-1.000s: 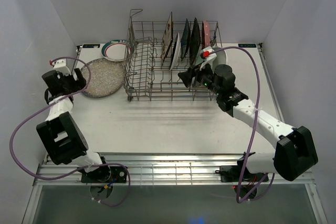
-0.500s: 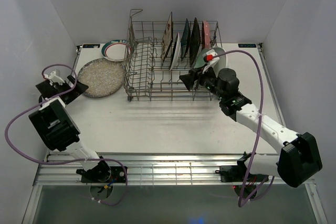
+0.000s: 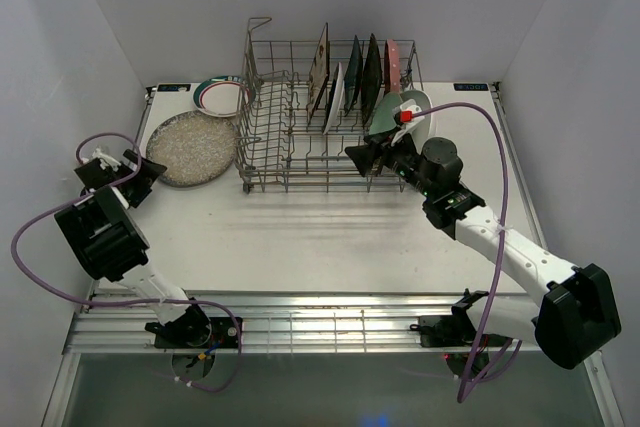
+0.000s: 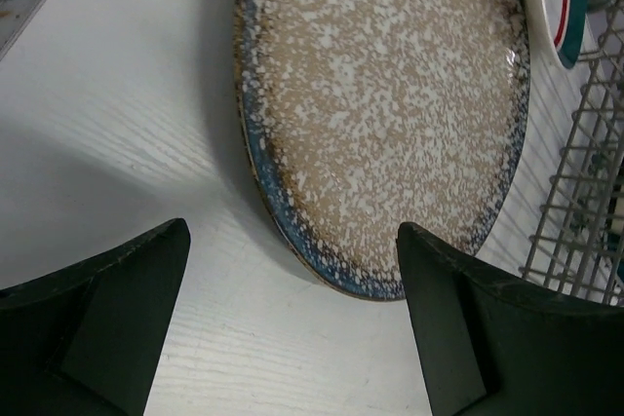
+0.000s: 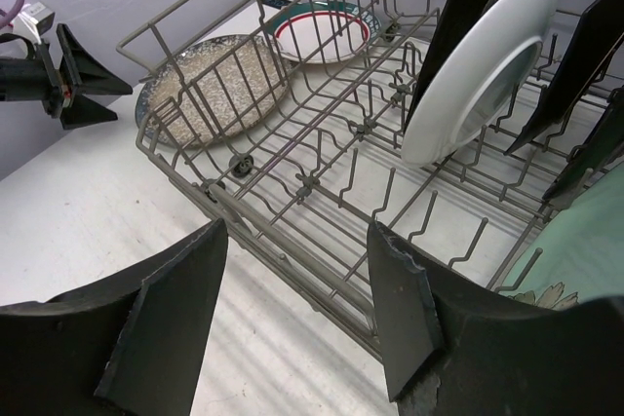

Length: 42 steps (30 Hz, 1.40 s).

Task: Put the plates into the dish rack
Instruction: Pick up the plate from the corner of the board.

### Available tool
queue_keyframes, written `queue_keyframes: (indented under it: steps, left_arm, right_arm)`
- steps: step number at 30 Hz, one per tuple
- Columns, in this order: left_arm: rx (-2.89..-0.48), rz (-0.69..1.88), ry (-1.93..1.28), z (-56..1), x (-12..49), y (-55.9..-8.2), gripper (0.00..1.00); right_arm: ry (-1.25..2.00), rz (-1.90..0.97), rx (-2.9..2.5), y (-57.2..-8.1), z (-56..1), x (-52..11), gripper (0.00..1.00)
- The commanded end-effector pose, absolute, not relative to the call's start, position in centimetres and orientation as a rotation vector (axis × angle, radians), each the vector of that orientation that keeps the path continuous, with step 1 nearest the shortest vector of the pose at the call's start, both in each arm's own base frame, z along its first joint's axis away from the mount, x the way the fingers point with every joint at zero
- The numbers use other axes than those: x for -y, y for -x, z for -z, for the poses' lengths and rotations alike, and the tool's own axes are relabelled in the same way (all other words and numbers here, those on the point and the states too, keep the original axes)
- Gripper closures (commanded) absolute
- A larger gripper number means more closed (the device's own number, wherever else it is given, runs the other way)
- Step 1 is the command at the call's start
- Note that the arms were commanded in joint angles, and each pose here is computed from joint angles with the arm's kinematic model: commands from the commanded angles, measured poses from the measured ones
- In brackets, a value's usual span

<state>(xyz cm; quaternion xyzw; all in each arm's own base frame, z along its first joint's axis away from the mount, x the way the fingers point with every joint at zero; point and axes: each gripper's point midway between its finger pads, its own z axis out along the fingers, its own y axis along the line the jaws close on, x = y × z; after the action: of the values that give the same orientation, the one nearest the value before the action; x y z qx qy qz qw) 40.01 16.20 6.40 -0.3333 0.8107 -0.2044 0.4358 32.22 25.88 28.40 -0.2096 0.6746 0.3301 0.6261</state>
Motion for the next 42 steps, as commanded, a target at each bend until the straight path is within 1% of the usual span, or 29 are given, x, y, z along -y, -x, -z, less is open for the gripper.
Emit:
queue_keyframes:
  steps: [1, 3, 4, 7, 16, 26, 28, 29, 32, 34, 38, 39, 40, 42]
  left_arm:
    - [-1.975, 0.467, 0.995, -5.6, -17.6, -40.3, 0.04]
    - [-1.958, 0.451, 1.066, -5.3, -18.0, -40.4, 0.09]
    - [-1.960, 0.452, 1.100, -4.9, -17.8, -40.6, 0.10]
    - [-1.973, 0.432, 1.106, -4.8, -17.7, -41.2, 0.09]
    - [-1.952, 0.490, 1.144, -4.4, -16.6, -43.1, 0.10]
    - [-1.984, 0.430, 1.125, -3.5, -14.9, -44.5, 0.11]
    - [-1.990, 0.437, 1.136, -3.1, -14.7, -44.4, 0.13]
    - [-1.993, 0.442, 1.136, -3.0, -14.6, -44.4, 0.16]
    - [-2.000, 0.457, 1.141, -2.5, -14.3, -44.1, 0.38]
    - [-2.004, 0.461, 1.142, -2.2, -14.2, -44.0, 0.51]
    - [-2.010, 0.462, 1.137, -1.9, -14.1, -44.1, 0.55]
    - [-2.007, 0.450, 1.138, -1.9, -14.3, -44.0, 0.58]
    - [-2.011, 0.442, 1.142, -1.6, -14.3, -43.9, 0.64]
    - [-2.012, 0.441, 1.139, -1.6, -14.4, -43.9, 0.68]
  right_arm:
    - [0.456, -0.757, -1.467, -32.1, -30.7, -25.6, 0.35]
    - [0.458, -0.760, -1.466, -32.1, -30.7, -25.6, 0.34]
    - [0.460, -0.761, -1.465, -32.1, -30.6, -25.7, 0.34]
    - [0.463, -0.763, -1.468, -32.2, -30.5, -25.8, 0.34]
    - [0.464, -0.766, -1.466, -32.3, -30.5, -25.9, 0.34]
    - [0.459, -0.762, -1.470, -32.5, -30.4, -26.0, 0.34]
    - [0.459, -0.762, -1.471, -32.6, -30.4, -26.0, 0.34]
    - [0.461, -0.765, -1.472, -32.6, -30.4, -26.1, 0.33]
    - [0.464, -0.769, -1.472, -32.7, -30.4, -26.3, 0.33]
    - [0.463, -0.770, -1.470, -32.8, -30.4, -26.3, 0.33]
    - [0.459, -0.766, -1.469, -32.8, -30.5, -26.2, 0.33]
    - [0.458, -0.770, -1.469, -32.8, -30.5, -26.2, 0.33]
    - [0.458, -0.770, -1.467, -32.7, -30.6, -26.2, 0.33]
    - [0.458, -0.770, -1.464, -32.7, -30.7, -26.1, 0.33]
